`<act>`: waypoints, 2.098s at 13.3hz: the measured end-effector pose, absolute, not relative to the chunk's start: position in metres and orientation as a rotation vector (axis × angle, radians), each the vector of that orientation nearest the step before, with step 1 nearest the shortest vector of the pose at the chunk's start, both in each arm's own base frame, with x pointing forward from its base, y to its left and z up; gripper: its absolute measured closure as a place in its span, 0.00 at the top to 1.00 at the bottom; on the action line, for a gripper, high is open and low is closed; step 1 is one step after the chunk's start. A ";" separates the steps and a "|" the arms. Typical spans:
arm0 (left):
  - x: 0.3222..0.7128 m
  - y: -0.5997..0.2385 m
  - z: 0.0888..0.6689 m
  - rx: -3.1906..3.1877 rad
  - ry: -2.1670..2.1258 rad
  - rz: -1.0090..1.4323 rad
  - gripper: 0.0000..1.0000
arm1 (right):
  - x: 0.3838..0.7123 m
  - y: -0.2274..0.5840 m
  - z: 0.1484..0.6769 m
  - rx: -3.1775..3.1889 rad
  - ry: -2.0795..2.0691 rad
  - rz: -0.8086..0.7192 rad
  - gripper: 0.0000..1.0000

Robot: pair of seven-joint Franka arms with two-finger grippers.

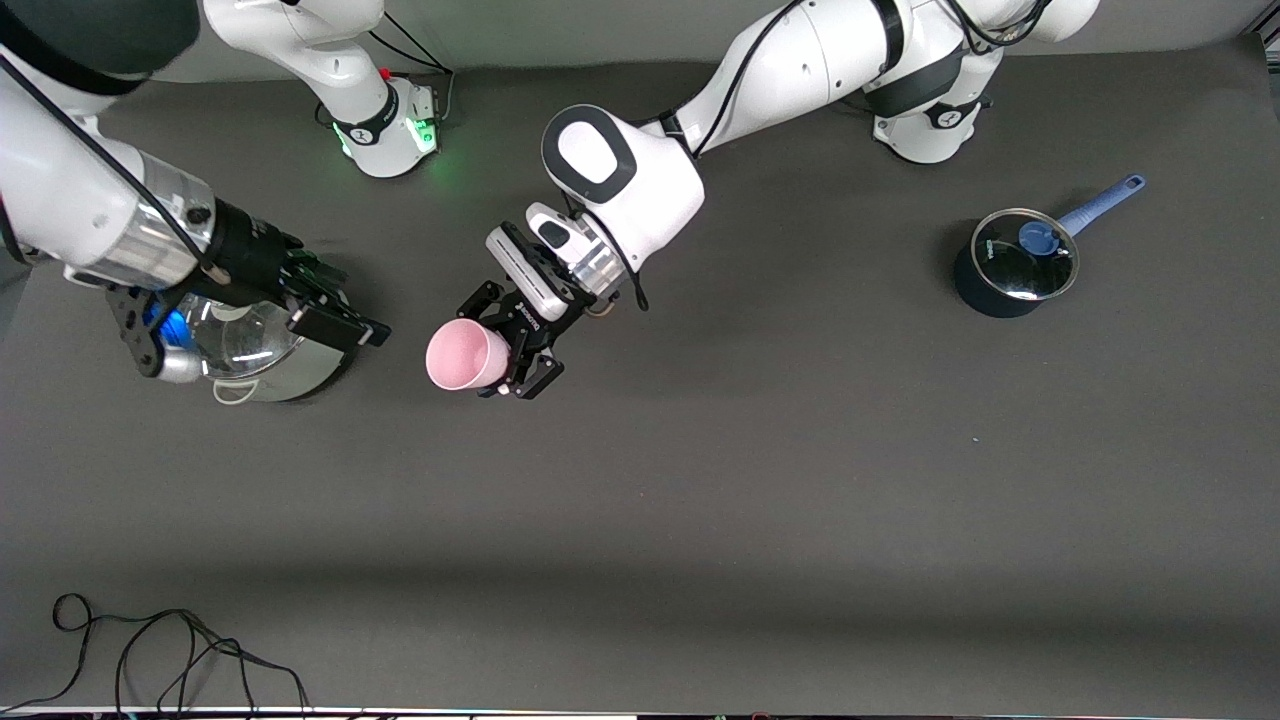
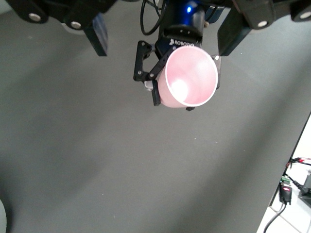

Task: Transfer pink cup from left to right arm
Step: 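Hold the cup with the left gripper while the right gripper reaches it, then close the right gripper on the pink cup's base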

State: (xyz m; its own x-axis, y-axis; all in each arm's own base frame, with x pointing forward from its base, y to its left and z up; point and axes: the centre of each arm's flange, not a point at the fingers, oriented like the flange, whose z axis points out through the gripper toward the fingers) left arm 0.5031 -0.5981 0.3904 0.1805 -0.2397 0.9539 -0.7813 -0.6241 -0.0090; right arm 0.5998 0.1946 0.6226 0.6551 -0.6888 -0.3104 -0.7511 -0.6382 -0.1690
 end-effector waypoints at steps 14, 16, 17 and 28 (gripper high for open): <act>0.504 -0.598 0.395 1.966 -0.950 1.462 0.59 | 0.616 0.238 0.555 -2.607 1.125 0.506 1.00; 0.504 -0.598 0.395 1.966 -0.950 1.462 0.59 | 0.616 0.240 0.553 -2.610 1.123 0.510 0.98; 0.504 -0.598 0.395 1.966 -0.950 1.462 0.59 | 0.616 0.240 0.552 -2.610 1.124 0.512 0.98; 0.505 -0.597 0.396 1.972 -0.944 1.468 0.59 | 0.617 0.239 0.552 -2.609 1.126 0.512 0.03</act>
State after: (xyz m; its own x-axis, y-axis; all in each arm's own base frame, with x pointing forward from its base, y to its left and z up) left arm 0.5047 -0.5967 0.3955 0.1774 -0.2316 0.9565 -0.7743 -0.6328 -0.0097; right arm 0.6175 0.2391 0.5518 0.6390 -0.6487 -0.4134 -0.7379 -0.6688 -0.0910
